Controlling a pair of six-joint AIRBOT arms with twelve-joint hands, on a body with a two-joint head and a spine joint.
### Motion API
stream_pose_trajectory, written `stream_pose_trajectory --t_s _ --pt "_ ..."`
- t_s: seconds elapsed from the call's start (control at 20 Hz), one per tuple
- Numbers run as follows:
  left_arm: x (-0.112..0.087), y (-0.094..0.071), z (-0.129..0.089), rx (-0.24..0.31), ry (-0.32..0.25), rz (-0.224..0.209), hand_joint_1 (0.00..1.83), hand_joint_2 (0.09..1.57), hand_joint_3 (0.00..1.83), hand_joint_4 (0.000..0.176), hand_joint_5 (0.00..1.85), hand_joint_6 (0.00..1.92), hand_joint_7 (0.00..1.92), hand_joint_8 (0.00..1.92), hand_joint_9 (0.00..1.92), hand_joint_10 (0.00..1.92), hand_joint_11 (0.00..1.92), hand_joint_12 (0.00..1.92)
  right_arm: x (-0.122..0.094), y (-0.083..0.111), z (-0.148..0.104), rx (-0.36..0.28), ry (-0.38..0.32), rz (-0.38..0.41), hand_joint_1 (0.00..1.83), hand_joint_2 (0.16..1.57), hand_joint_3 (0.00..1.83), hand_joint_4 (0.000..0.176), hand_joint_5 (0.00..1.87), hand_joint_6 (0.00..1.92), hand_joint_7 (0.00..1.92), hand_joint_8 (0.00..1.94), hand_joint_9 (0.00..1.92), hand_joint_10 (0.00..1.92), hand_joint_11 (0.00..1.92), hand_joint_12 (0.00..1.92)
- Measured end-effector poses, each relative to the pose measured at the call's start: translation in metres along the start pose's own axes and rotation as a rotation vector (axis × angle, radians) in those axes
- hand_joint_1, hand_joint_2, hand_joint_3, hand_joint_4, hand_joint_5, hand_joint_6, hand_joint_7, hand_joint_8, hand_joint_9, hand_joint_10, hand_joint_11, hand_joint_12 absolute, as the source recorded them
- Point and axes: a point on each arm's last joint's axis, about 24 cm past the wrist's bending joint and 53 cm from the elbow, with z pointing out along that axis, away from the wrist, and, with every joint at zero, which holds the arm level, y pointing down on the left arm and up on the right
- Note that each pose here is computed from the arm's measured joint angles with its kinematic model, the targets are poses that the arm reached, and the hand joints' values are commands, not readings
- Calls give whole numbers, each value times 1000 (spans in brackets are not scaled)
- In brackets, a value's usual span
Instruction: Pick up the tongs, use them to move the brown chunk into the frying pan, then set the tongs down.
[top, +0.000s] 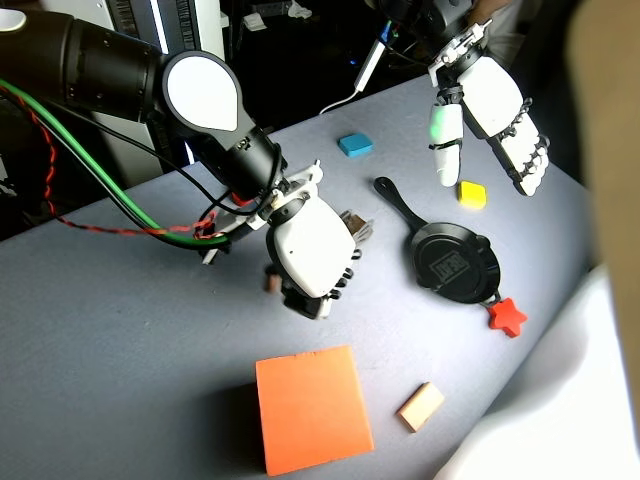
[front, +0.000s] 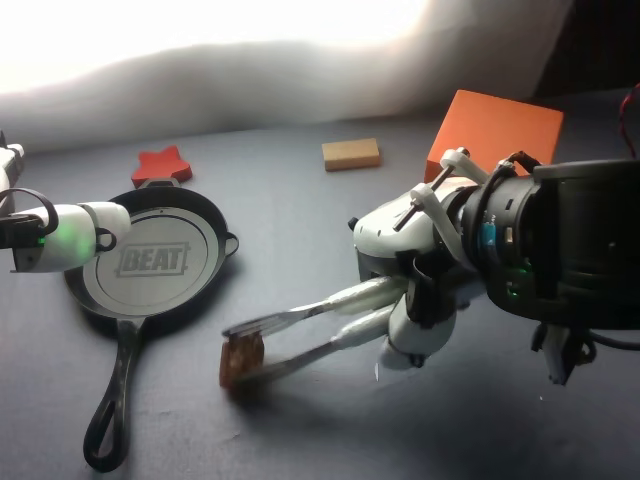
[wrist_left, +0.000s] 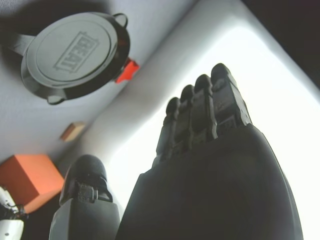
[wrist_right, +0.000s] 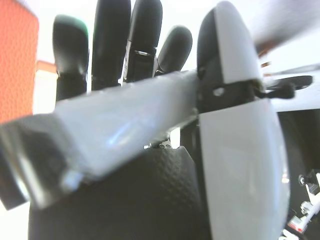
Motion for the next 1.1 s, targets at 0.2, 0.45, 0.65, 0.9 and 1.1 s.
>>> stream_pose_trajectory --t_s 0.2,0.45,0.65,0.9,1.1 --pt "0 0 0 0 0 0 0 1184 5 0 0 0 24 1 1 0 0 0 -3 0 -7 -3 -5 -13 479 1462 3 159 1248 1771 1451 1721 1481 1884 1452 1921" --pt "0 0 0 0 0 0 0 1180 2 0 0 0 29 2 4 1 0 0 -6 -8 -17 21 19 19 847 1464 0 176 1361 1921 1520 1940 1635 1921 1703 1921" --pt "0 0 0 1 1 0 0 1175 0 0 0 0 30 2 6 1 1 0 -29 4 -28 -8 -24 21 887 1454 0 176 1344 1921 1529 1941 1647 1921 1729 1921" --pt "0 0 0 0 1 0 0 1171 0 0 0 0 25 3 3 1 0 0 -63 32 -15 -70 -80 32 871 1451 0 176 1326 1921 1521 1941 1631 1921 1704 1921" --pt "0 0 0 0 1 0 0 1173 0 0 3 1 27 4 0 0 0 0 -73 55 21 -100 -86 69 872 1448 0 176 1318 1921 1502 1941 1609 1921 1667 1921"
